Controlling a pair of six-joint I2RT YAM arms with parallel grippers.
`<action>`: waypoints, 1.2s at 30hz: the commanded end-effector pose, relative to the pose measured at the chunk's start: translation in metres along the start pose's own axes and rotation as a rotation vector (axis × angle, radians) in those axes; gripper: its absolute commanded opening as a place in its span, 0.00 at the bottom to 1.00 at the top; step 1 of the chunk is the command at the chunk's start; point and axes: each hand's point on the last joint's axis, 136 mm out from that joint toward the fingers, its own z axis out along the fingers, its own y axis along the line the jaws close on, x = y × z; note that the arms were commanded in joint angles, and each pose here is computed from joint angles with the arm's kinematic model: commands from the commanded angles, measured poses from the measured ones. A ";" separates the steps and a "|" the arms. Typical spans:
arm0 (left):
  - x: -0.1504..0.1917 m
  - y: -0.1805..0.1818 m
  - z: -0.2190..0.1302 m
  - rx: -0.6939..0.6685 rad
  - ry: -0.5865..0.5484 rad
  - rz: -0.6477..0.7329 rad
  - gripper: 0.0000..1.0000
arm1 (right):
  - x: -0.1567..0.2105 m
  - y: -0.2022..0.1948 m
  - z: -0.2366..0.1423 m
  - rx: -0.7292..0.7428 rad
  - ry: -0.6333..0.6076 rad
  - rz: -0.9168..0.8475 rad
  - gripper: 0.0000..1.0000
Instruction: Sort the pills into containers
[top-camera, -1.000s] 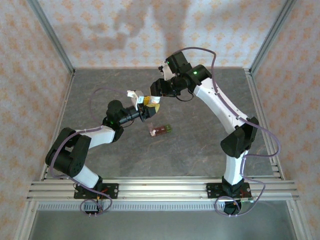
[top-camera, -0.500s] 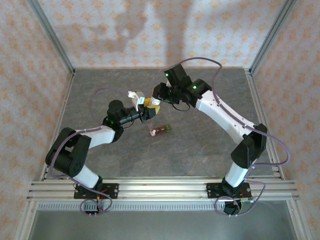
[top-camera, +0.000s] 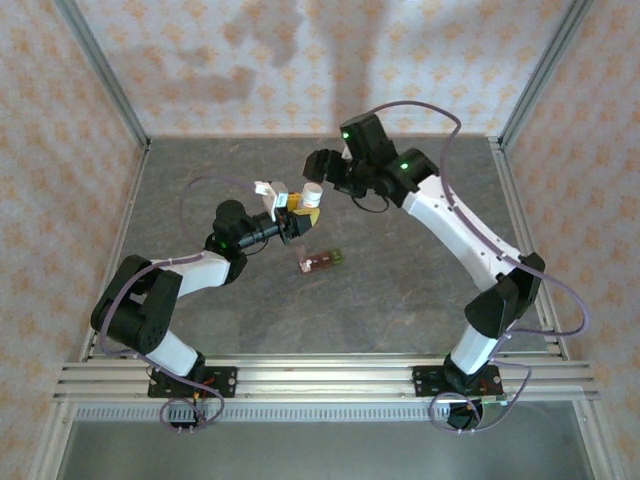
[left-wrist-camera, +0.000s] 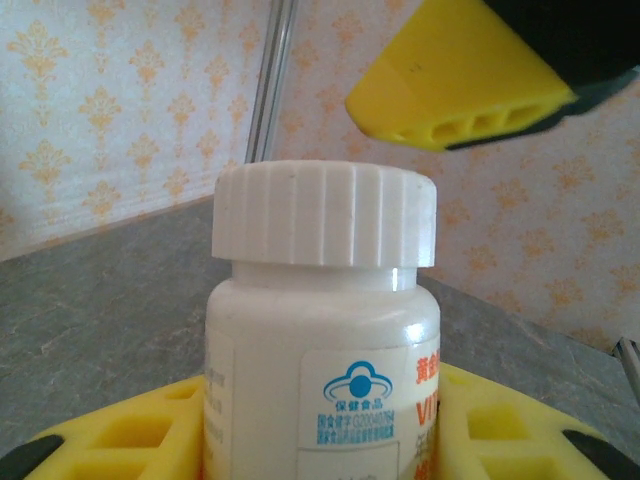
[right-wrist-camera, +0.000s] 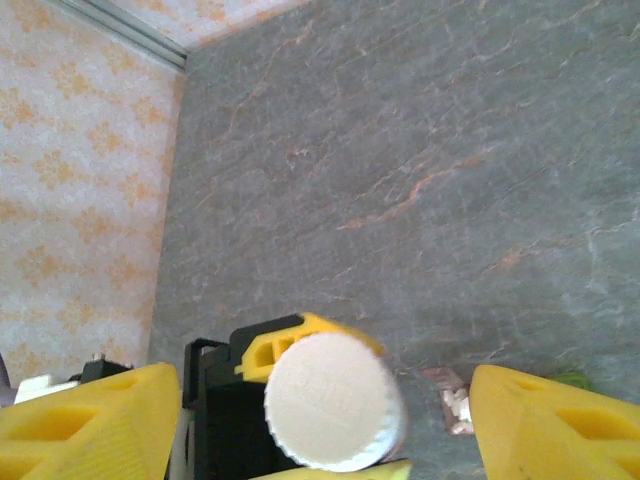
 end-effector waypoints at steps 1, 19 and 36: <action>-0.028 -0.011 -0.001 0.031 -0.079 0.080 0.00 | 0.001 0.009 -0.012 -0.055 0.069 -0.137 0.78; -0.034 -0.016 -0.004 0.037 -0.081 0.085 0.00 | 0.032 0.015 0.023 -0.138 0.288 -0.219 0.70; -0.032 -0.012 -0.002 0.027 -0.087 0.077 0.00 | 0.048 0.005 0.032 -0.024 0.199 -0.048 0.39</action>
